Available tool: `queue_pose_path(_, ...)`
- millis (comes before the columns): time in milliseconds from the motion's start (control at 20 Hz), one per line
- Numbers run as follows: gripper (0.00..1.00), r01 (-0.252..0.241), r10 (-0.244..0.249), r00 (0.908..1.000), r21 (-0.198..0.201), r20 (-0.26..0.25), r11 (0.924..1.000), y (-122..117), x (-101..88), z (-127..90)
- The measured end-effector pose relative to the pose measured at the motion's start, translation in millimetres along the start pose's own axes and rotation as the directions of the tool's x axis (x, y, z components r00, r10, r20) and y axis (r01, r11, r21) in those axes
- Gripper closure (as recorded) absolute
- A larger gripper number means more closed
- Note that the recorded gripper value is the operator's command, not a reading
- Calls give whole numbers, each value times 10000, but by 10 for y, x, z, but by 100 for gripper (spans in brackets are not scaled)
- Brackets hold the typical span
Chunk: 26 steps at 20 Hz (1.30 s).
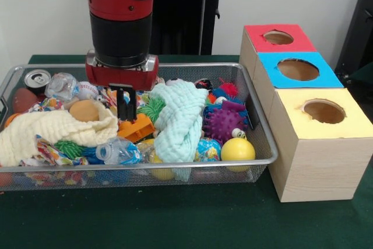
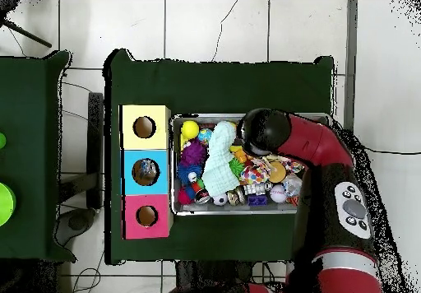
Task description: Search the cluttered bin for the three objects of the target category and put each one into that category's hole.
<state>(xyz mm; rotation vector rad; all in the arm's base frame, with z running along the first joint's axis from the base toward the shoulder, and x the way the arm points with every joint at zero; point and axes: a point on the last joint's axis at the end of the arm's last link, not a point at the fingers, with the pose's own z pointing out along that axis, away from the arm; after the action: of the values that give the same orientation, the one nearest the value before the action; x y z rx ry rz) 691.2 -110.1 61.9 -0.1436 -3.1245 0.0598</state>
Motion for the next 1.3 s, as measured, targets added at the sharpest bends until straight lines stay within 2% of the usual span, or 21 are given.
queue_pose_path(350,100,9,-9,9999,39,121,10000,-1,-23,-89)
queue_pose_path(800,100,126,-126,9999,81,26,9999,159,11,-91)
queue_pose_path(1000,100,-173,172,9998,-106,-137,9998,244,55,-63)
queue_pose_path(1050,100,-423,419,9989,-187,-219,9989,268,69,-37)
queue_pose_path(1300,100,-919,910,9952,-250,-366,9955,309,89,26)
